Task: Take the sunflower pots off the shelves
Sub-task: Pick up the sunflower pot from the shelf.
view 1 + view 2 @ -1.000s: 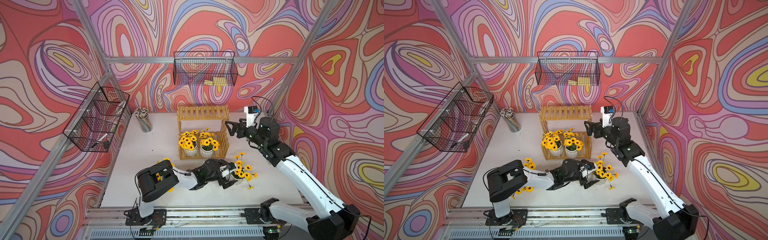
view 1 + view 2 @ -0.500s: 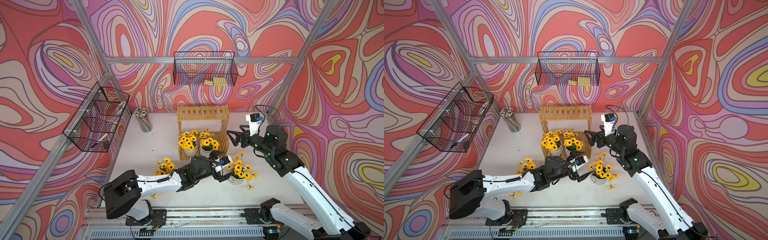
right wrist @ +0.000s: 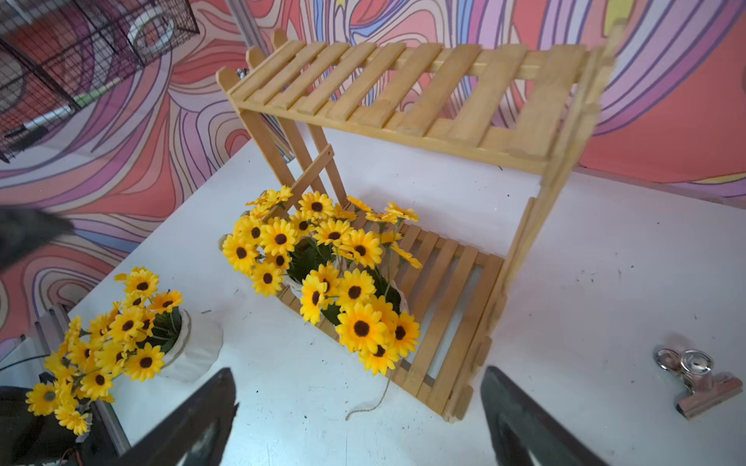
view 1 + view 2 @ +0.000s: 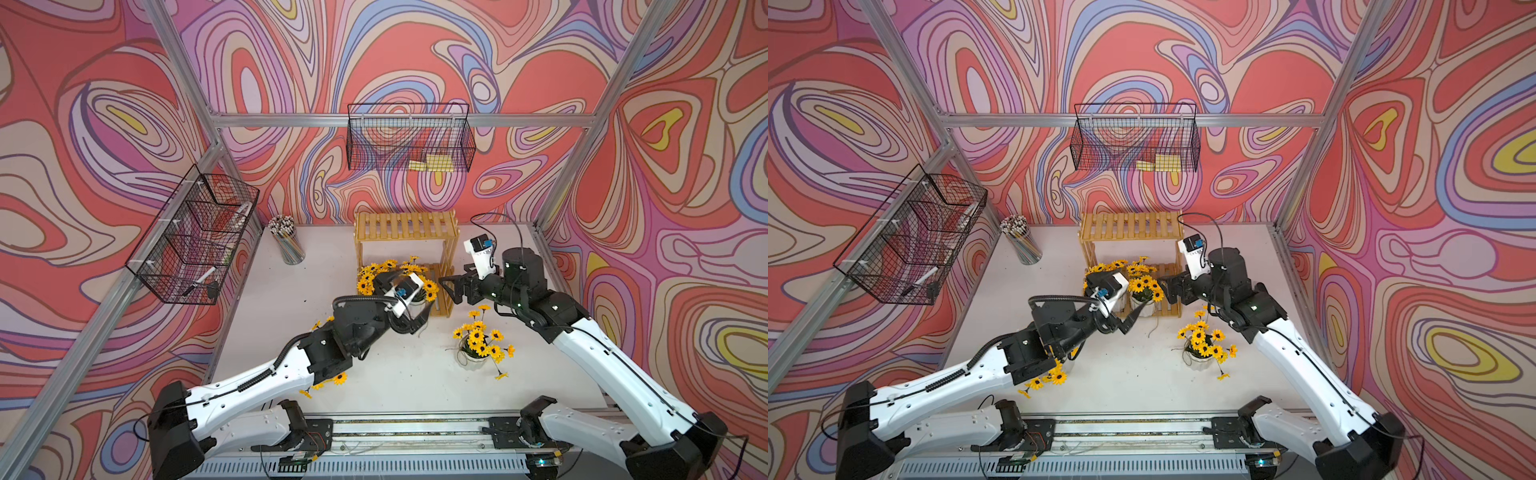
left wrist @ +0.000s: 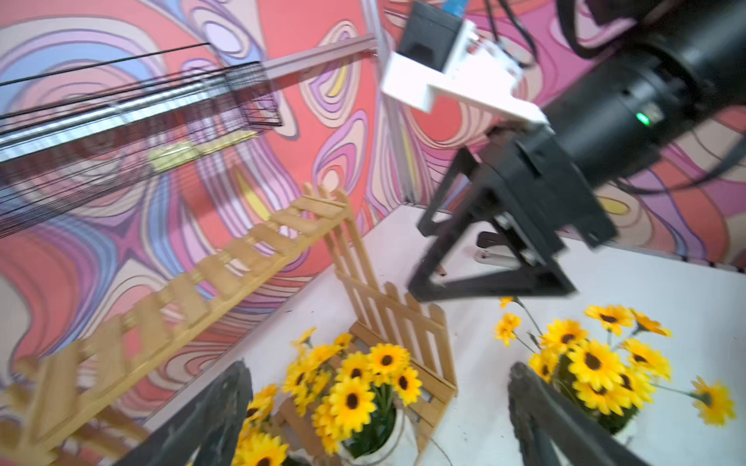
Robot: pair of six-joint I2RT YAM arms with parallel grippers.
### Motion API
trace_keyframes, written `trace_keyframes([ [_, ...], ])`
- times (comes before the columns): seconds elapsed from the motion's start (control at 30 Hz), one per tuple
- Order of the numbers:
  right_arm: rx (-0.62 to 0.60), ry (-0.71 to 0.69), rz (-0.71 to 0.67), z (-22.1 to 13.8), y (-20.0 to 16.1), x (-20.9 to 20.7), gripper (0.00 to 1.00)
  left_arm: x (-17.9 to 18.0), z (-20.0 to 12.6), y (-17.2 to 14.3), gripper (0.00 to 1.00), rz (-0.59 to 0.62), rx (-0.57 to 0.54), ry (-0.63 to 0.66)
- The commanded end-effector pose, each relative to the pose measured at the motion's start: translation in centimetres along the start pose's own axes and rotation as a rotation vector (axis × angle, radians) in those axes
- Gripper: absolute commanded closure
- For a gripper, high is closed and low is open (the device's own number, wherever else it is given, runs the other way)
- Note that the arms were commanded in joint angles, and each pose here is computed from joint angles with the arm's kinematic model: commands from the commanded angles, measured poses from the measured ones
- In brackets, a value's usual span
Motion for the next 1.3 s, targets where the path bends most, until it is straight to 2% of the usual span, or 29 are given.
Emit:
trace_keyframes([
  [0.0,0.066,-0.064,-0.054,0.7,-1.1,0.8,0.04,3.0,-1.8,1.1,0.01,-0.072,0.001,0.085],
  [0.17,0.124,-0.028,-0.028,2.0,-2.5,2.2,0.04,6.4,-3.1,2.4,0.01,-0.090,0.043,0.207],
  [0.37,0.225,-0.034,0.021,3.8,-4.8,2.9,0.02,10.4,-3.8,2.3,0.01,-0.227,0.132,0.300],
  [0.53,0.282,-0.026,0.086,4.9,-6.2,2.8,0.02,11.8,-4.7,2.2,0.00,-0.238,0.107,0.380],
  [0.7,0.331,-0.031,0.124,5.9,-7.3,2.7,0.02,13.6,-5.3,1.7,0.00,-0.313,0.122,0.434],
  [1.0,0.384,-0.088,0.162,8.1,-8.5,2.0,0.02,14.5,-5.3,0.7,0.00,-0.344,0.140,0.457],
  [1.27,0.369,-0.126,0.176,10.2,-8.5,1.5,0.02,14.6,-5.4,0.2,0.00,-0.335,0.147,0.472],
])
Point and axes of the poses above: each gripper's point midway between its finger pads, its own z axis out along the fingers, its own x axis along the line the jaws close on, y = z × x, the point moved 6 cm from there along -z, back along the fingers, and after that the axes turned 5 degrees about z, right-handed, at the moved point
